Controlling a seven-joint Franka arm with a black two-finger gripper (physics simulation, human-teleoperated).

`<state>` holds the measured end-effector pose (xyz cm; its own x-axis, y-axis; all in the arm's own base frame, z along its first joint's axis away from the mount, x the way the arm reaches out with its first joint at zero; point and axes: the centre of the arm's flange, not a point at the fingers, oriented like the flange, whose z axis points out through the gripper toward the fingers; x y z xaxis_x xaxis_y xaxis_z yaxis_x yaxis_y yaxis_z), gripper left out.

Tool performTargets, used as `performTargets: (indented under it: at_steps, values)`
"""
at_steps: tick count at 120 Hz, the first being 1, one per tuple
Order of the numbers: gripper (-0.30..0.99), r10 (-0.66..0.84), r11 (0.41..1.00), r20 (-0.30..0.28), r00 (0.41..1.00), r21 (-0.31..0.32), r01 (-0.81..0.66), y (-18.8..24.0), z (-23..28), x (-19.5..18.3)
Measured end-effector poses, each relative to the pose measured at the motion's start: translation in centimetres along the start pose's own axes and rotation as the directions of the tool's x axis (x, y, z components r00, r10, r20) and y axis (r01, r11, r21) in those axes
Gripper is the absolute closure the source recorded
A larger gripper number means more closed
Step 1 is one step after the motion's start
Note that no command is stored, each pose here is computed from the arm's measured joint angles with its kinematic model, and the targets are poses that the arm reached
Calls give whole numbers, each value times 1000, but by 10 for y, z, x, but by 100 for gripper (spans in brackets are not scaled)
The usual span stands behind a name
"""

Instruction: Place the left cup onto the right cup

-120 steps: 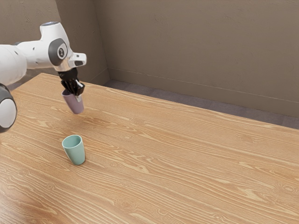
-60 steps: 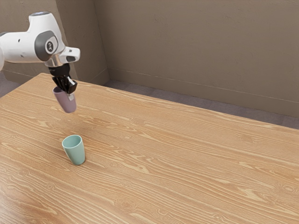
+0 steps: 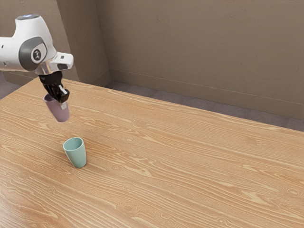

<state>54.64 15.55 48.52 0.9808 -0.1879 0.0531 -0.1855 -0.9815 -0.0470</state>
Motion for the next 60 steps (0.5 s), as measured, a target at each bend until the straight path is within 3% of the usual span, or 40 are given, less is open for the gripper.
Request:
performTargets:
  at_steps: [60]
  values:
    - [78, 13, 1000, 15, 1000, -5, -13, 40, 9, -19]
